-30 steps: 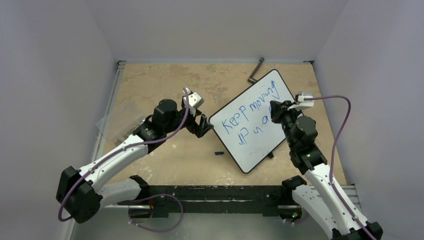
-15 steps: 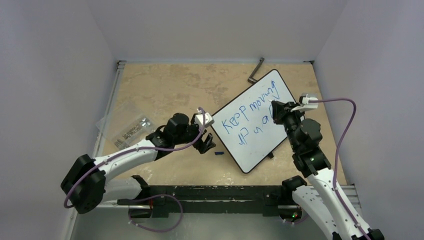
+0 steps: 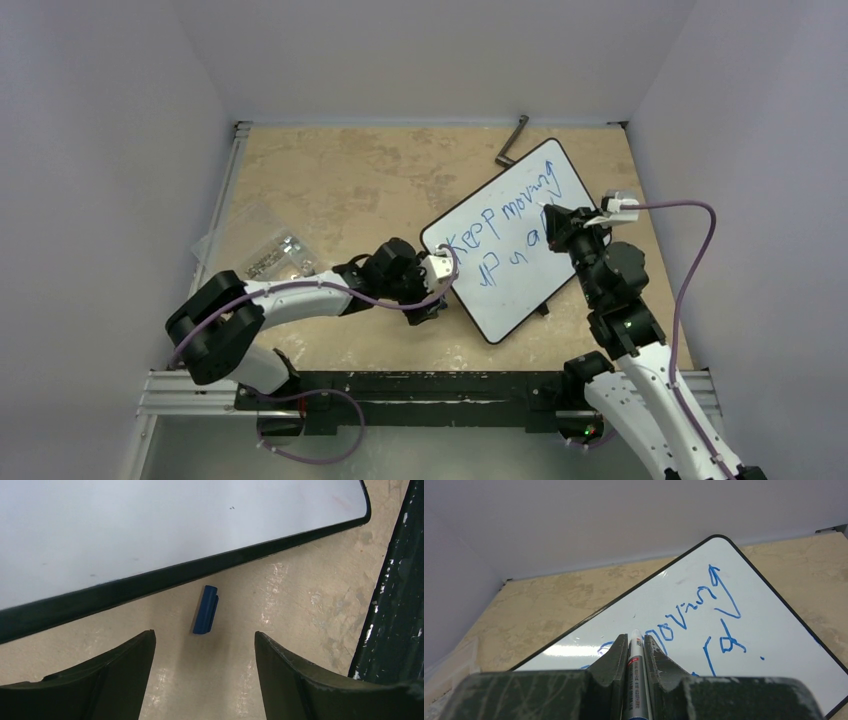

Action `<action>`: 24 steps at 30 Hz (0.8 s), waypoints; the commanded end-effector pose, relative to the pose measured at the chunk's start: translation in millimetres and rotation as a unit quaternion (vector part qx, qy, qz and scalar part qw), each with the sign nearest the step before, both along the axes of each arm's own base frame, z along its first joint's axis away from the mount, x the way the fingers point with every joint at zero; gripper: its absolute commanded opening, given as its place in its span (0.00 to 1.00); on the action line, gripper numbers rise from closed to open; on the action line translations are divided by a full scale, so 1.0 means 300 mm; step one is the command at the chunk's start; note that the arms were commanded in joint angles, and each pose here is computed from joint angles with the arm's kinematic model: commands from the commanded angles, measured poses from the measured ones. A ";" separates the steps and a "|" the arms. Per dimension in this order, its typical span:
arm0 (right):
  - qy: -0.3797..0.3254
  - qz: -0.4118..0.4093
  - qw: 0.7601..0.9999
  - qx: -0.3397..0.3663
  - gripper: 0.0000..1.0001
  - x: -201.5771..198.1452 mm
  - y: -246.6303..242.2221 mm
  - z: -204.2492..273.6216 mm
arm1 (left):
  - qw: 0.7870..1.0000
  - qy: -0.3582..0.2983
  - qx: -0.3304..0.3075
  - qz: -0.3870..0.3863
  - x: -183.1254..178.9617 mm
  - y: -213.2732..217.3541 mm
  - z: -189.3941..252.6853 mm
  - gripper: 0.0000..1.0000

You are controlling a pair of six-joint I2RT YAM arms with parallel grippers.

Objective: Write a sentence on the whiteboard
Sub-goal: Pick up the pen cap from the center of the board.

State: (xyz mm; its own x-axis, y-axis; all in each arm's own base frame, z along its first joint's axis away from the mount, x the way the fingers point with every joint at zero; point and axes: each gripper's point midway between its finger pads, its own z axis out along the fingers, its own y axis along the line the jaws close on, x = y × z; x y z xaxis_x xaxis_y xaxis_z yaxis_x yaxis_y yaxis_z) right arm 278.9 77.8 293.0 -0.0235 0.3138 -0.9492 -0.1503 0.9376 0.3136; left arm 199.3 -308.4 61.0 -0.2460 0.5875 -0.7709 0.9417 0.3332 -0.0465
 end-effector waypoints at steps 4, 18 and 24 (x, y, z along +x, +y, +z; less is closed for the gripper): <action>-0.029 -0.007 1.000 0.009 0.00 -0.015 -0.015 0.086 | 0.999 -0.029 -0.008 -0.039 0.005 -0.071 0.002 0.70; -0.030 -0.005 0.999 0.011 0.00 -0.017 -0.012 0.088 | 0.999 -0.017 0.035 -0.026 0.036 -0.088 -0.108 0.54; -0.030 -0.003 0.999 0.012 0.00 -0.017 -0.010 0.089 | 0.998 0.011 0.056 -0.030 0.007 -0.068 -0.141 0.28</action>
